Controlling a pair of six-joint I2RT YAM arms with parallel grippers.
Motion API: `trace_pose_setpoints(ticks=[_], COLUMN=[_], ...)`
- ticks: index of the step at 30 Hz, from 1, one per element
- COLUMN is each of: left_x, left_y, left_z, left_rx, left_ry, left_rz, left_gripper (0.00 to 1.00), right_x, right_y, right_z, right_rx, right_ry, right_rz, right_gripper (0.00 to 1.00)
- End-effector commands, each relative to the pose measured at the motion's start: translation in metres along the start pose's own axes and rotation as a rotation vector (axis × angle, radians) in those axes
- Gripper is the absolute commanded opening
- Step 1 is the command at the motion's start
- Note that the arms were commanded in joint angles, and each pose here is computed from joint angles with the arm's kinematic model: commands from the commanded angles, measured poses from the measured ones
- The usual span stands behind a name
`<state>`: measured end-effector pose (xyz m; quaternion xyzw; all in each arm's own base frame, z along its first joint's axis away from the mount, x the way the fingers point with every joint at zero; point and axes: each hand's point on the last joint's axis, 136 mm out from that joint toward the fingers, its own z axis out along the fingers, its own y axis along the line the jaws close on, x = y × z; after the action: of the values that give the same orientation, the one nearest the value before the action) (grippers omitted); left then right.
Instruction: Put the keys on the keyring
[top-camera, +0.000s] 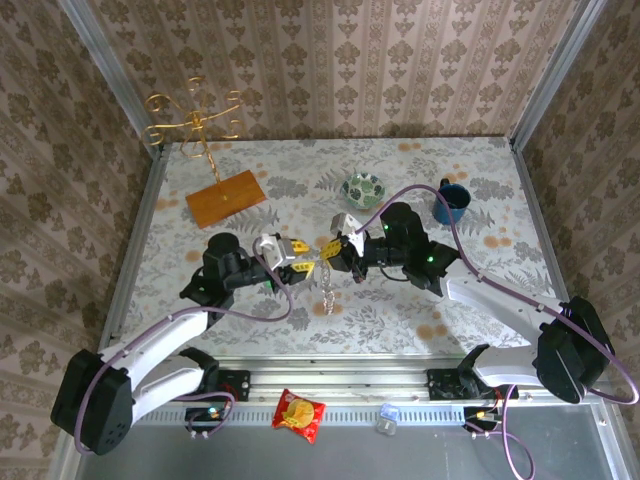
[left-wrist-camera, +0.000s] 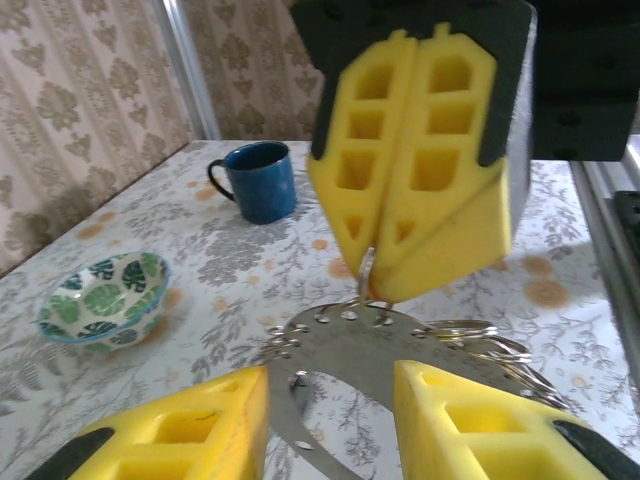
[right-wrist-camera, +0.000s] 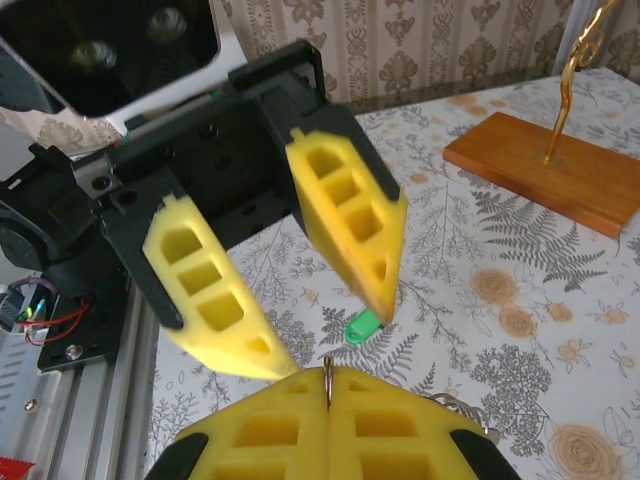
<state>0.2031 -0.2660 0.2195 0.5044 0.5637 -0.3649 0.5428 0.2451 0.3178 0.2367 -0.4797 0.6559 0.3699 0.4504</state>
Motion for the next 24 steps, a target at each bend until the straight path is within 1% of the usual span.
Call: trace_pose_setpoints(ticks=[1, 8, 13, 18, 22, 24], left_x=[-0.001, -0.001, -0.001, -0.002, -0.002, -0.003], left_y=[-0.016, -0.019, -0.02, -0.023, -0.024, -0.024], left_z=[0.002, 0.005, 0.007, 0.007, 0.007, 0.007], left_rx=[0.082, 0.102, 0.111, 0.122, 0.125, 0.126], left_ry=[-0.029, -0.03, -0.033, -0.04, -0.043, -0.048], left_rz=[0.03, 0.029, 0.023, 0.02, 0.016, 0.018], left_gripper=[0.37, 0.34, 0.29, 0.21, 0.18, 0.13], right_x=[-0.007, -0.007, -0.006, -0.004, 0.002, 0.004], right_y=[0.007, 0.013, 0.018, 0.02, 0.022, 0.023], right_z=[0.001, 0.004, 0.008, 0.011, 0.013, 0.015], right_rx=[-0.042, -0.081, -0.104, -0.11, -0.113, -0.12], right_ry=[-0.034, -0.03, -0.023, -0.013, 0.013, 0.025], right_rz=[-0.042, -0.045, -0.047, -0.05, -0.06, -0.064], right_gripper=[0.0, 0.0, 0.0, 0.0, 0.0, 0.0])
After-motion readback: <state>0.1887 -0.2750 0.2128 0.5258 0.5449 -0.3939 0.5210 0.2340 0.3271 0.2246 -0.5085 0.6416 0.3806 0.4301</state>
